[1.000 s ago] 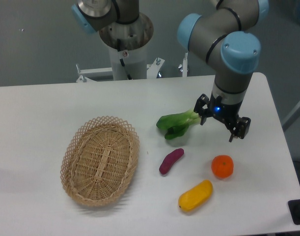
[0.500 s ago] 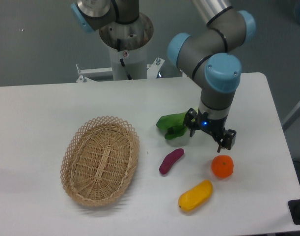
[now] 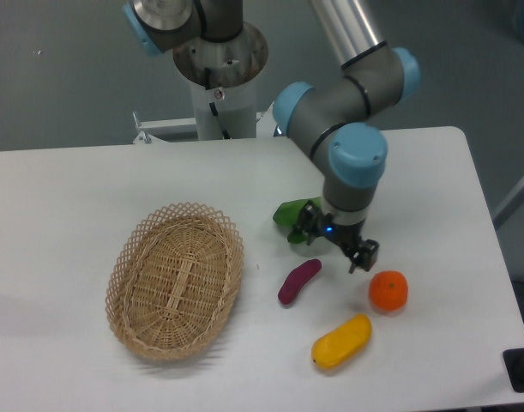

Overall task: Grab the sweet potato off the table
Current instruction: 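Lower the gripper over the sweet potato and close on it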

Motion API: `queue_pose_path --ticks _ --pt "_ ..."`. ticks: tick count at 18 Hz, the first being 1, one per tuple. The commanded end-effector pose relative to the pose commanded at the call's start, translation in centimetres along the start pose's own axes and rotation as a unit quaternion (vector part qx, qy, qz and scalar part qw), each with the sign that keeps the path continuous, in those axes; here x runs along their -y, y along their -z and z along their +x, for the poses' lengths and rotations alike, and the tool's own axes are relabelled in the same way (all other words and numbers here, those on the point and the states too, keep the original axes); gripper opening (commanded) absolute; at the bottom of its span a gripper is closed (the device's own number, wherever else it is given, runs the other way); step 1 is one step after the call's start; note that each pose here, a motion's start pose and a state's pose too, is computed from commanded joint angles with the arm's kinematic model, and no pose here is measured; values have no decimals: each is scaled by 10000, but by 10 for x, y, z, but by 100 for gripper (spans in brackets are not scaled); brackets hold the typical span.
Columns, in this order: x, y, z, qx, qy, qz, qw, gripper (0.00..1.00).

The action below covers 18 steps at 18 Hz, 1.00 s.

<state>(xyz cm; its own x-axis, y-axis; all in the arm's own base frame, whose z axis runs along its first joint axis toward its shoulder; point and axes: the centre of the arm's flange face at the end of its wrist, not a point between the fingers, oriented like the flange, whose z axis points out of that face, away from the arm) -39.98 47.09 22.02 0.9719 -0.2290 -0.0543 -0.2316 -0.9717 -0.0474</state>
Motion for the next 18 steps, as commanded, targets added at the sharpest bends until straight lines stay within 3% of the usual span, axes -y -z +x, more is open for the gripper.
queue_pose_path --ticks 2,10,15,18 --pt "12 -10 9 176 -13 -91 9998 100" --pt "16 -36 18 214 -43 -201 9996 100" --pt "16 -34 16 251 -80 -227 9994 41" --pt "17 -31 14 278 -103 -214 9993 28"
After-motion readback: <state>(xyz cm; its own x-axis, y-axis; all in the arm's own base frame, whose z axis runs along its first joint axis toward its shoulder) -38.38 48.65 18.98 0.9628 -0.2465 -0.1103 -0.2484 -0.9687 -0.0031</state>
